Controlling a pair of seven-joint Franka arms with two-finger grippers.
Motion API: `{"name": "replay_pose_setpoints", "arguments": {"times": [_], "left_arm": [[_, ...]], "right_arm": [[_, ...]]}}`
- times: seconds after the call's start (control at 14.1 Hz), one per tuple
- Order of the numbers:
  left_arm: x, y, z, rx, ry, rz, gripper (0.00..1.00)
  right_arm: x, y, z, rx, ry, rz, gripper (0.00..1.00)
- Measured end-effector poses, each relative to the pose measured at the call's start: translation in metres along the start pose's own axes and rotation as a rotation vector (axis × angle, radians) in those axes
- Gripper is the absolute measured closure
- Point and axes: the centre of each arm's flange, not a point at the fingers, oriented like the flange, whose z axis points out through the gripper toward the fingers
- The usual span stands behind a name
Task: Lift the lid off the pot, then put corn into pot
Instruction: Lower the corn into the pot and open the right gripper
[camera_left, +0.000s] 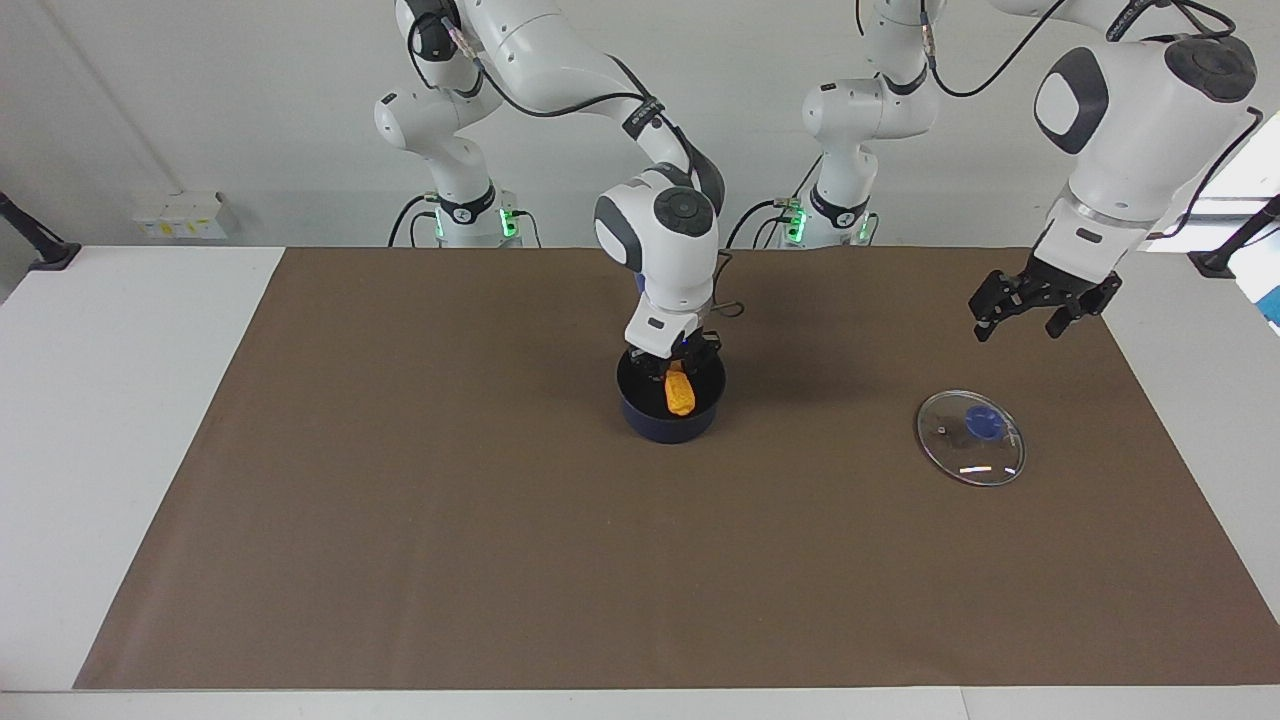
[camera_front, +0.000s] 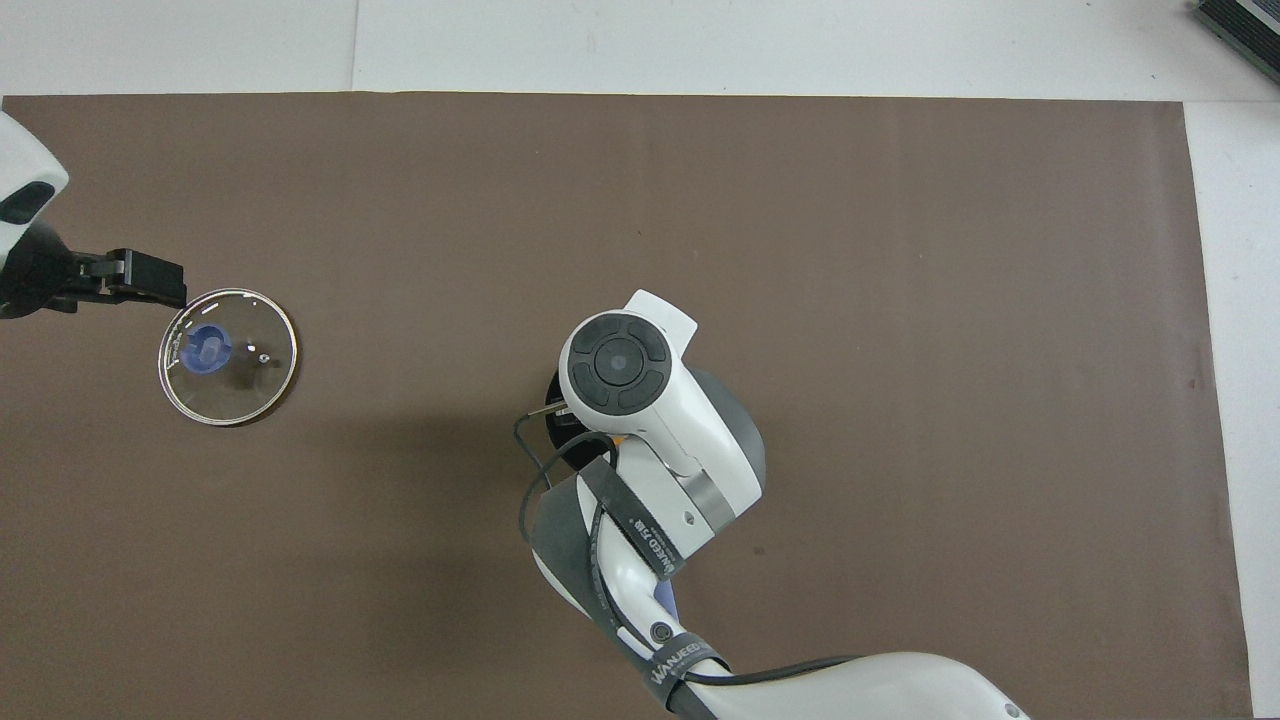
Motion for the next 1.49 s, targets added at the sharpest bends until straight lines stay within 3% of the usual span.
{"name": "replay_pose_setpoints", "arguments": {"times": [0.21, 0.42, 0.85, 1.13, 1.49], "left_arm": [[-0.019, 0.000, -0.014, -0.018, -0.043, -0.005, 0.00], [-0.022, 0.000, -0.025, -0.036, -0.028, -0.010, 0.00], [-0.018, 0.000, -0.043, -0.036, -0.075, -0.007, 0.00], [-0.015, 0.001, -0.041, -0.036, -0.082, -0.005, 0.00], [-0.016, 0.001, -0.040, -0.036, -0.088, -0.004, 0.00]], "right_arm": [[-0.002, 0.001, 0.001, 0.002, 0.004, -0.011, 0.64], [-0.004, 0.002, 0.000, 0.002, 0.003, -0.012, 0.61], [-0.004, 0.003, 0.000, 0.001, 0.006, -0.017, 0.00], [0.009, 0.026, -0.042, 0.018, 0.072, 0.016, 0.00], [0.030, 0.126, -0.121, 0.028, 0.173, 0.101, 0.00]]}}
